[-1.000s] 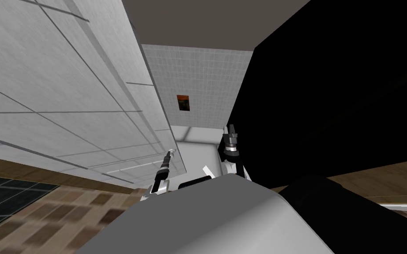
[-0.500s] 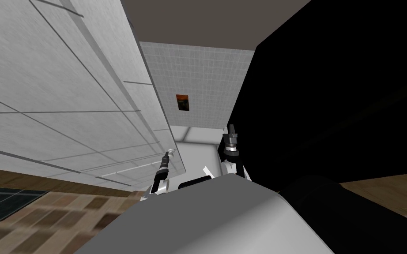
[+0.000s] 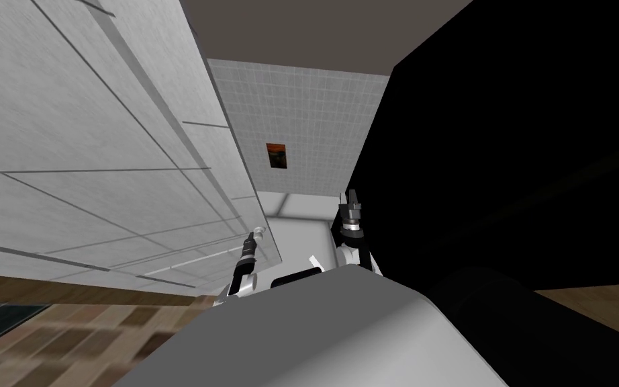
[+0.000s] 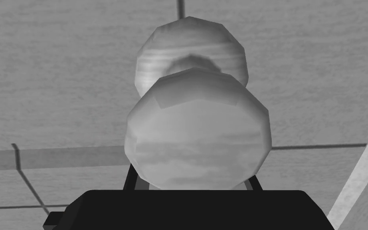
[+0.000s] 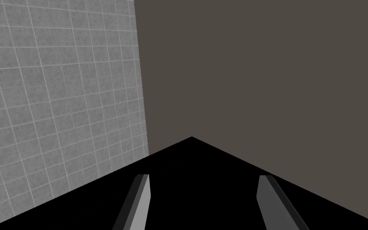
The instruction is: Push the door open
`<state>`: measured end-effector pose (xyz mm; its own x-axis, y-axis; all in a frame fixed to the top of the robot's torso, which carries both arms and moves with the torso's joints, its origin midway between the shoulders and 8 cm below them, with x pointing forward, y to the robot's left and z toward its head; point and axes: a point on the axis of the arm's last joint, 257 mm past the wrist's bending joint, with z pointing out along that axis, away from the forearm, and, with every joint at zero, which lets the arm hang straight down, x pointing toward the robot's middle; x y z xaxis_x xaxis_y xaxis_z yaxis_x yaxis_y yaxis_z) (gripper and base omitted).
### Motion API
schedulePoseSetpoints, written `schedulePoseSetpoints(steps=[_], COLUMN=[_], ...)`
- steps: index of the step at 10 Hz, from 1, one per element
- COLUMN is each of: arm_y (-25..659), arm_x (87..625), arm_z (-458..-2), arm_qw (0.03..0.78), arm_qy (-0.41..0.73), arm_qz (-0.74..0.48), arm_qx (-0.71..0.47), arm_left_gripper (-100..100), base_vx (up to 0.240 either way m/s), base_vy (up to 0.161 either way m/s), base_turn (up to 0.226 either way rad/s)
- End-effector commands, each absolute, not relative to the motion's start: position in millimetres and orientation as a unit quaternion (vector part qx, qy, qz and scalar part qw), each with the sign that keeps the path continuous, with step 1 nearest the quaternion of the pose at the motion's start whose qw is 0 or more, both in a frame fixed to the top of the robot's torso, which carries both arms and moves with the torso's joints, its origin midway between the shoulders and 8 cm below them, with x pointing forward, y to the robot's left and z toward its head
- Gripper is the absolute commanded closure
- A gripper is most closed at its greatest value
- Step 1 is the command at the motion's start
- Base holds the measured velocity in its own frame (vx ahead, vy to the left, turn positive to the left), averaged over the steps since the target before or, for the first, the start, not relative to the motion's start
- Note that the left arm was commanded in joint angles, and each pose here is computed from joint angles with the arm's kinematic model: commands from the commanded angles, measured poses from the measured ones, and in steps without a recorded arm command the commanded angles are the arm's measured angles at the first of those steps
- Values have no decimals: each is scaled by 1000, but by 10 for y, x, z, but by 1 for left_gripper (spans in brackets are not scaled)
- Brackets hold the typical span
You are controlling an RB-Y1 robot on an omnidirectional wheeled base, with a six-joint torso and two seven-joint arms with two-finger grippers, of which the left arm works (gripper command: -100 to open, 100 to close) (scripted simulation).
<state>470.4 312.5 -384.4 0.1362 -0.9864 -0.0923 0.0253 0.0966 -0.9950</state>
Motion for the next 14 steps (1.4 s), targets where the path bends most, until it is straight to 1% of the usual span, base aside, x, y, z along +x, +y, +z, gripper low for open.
schedulePoseSetpoints(steps=[1, 8, 10, 14], arm_y=[3162, 3295, 3295, 3390], arm_x=[4743, 4720, 4720, 4699], arm_z=[-3766, -3765, -3765, -3770], arm_qw=[557, 517, 515, 484], arm_qy=[455, 380, 379, 321], arm_qz=[-468, -512, -513, -542], arm_qx=[-514, -571, -572, -608], arm_left_gripper=[100, 100, 100, 100], base_vx=[47, 45, 23, 44], base_vy=[-3, -5, -4, -3], base_turn=[-20, -19, -6, -23])
